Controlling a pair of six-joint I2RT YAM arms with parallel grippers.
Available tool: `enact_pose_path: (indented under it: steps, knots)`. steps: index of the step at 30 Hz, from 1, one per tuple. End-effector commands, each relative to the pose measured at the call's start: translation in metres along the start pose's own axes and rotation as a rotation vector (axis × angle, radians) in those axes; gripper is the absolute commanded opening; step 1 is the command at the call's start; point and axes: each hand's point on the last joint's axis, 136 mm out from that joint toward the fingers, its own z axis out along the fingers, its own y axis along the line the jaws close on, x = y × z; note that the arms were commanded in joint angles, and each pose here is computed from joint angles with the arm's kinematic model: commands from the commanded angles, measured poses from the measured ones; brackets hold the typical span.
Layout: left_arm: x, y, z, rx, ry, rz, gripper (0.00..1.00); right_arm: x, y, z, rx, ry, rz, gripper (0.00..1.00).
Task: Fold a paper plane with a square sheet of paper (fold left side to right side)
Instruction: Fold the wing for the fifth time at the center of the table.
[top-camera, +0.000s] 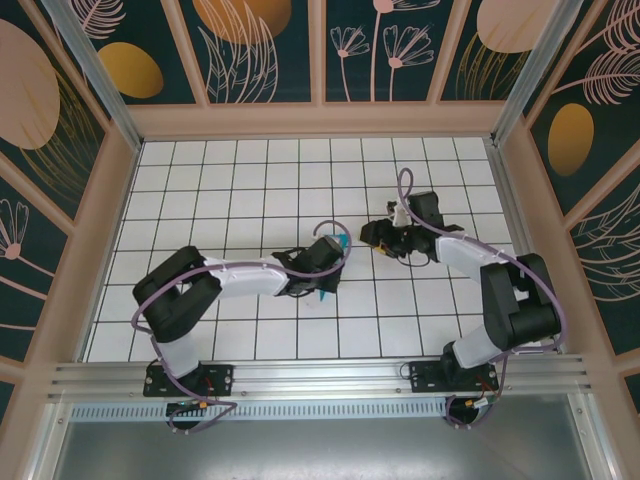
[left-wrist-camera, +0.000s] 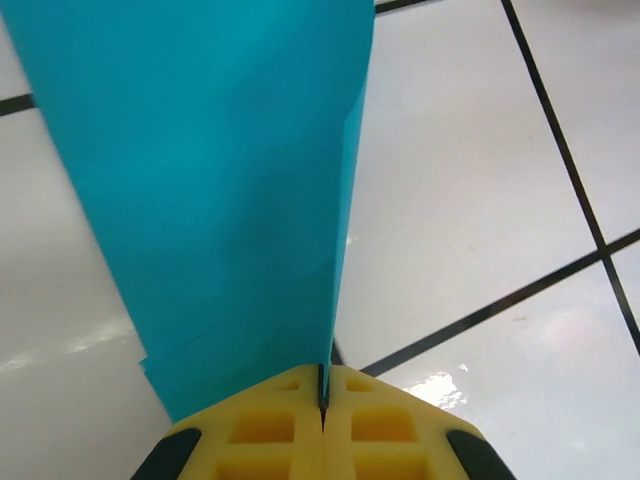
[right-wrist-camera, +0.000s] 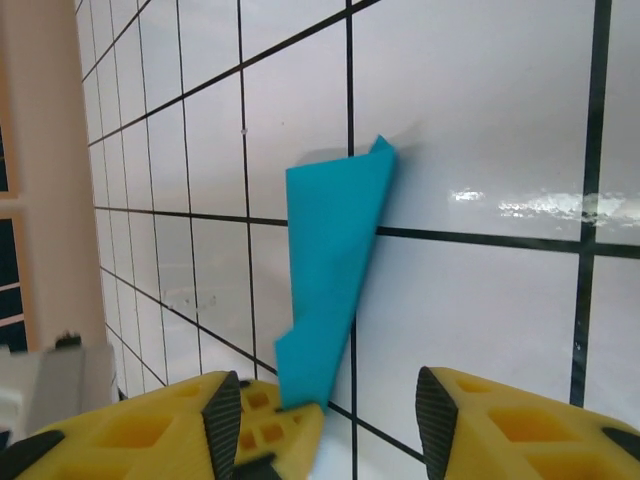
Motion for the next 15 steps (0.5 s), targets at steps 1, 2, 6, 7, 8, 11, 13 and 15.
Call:
enact_pose_path:
  steps: [1, 2, 6, 7, 8, 11, 13, 15]
  knots:
    - [-0.011, -0.011, -0.010, 0.150, -0.033, -0.099, 0.02, 0.008, -0.004, -0.001, 0.004, -0.018, -0.032, 0.54]
    - [-0.016, -0.013, -0.015, 0.188, -0.046, -0.122, 0.01, 0.011, -0.002, 0.001, -0.002, -0.016, -0.035, 0.54]
    - [-0.017, -0.017, -0.022, 0.315, -0.054, -0.206, 0.01, 0.024, 0.001, 0.013, -0.009, -0.001, -0.044, 0.55]
    - [-0.017, -0.016, -0.022, 0.324, -0.055, -0.219, 0.01, 0.026, 0.001, 0.016, -0.008, 0.002, -0.046, 0.55]
    - [-0.017, -0.014, -0.023, 0.333, -0.057, -0.233, 0.01, 0.028, 0.002, 0.020, -0.009, 0.006, -0.048, 0.55]
    - [-0.019, -0.014, -0.027, 0.386, -0.063, -0.280, 0.02, 0.031, 0.004, 0.031, -0.013, 0.022, -0.054, 0.56]
    - [-0.019, -0.014, -0.028, 0.415, -0.061, -0.305, 0.02, 0.032, 0.006, 0.039, -0.014, 0.035, -0.060, 0.56]
    - [-0.016, -0.014, -0.026, 0.422, -0.052, -0.318, 0.02, 0.034, 0.011, 0.048, -0.018, 0.052, -0.070, 0.56]
